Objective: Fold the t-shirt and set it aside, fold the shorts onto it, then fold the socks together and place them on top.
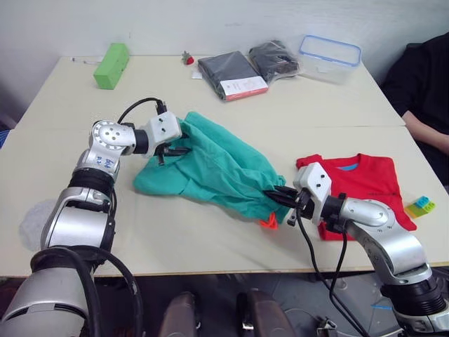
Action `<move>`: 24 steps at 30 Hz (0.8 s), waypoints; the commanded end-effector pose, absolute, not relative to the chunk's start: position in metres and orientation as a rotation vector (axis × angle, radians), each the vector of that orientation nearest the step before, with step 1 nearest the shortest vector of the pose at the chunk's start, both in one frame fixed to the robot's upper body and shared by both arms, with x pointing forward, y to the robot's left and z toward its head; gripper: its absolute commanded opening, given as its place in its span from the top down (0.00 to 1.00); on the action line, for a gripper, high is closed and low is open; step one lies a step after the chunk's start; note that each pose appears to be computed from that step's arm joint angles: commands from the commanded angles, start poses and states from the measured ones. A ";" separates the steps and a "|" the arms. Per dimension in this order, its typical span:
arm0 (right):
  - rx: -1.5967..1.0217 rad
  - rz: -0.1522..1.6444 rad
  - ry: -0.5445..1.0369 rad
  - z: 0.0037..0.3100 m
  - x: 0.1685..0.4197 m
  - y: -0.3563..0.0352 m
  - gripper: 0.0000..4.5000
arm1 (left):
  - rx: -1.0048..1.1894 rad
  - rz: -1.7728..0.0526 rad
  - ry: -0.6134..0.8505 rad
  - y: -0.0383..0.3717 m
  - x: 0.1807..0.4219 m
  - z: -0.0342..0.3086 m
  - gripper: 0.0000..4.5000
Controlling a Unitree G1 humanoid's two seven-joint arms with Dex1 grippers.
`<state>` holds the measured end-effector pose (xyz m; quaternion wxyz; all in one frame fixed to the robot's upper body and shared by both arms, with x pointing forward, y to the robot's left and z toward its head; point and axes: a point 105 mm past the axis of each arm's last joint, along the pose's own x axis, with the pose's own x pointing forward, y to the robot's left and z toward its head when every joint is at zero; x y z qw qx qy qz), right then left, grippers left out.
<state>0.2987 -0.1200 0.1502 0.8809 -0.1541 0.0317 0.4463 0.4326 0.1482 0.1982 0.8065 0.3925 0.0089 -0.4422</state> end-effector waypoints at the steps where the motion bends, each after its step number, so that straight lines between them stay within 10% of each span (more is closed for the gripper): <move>1: -0.323 0.900 0.003 0.166 0.300 -0.124 1.00 | 0.855 -0.871 -0.074 0.140 0.442 0.226 0.89; 12: -0.266 0.807 0.006 0.173 0.307 -0.141 1.00 | 0.763 -0.918 -0.062 0.114 0.446 0.232 0.99; 24: -0.268 0.823 0.011 0.170 0.303 -0.136 1.00 | 0.955 -0.965 -0.002 0.128 0.440 0.227 0.33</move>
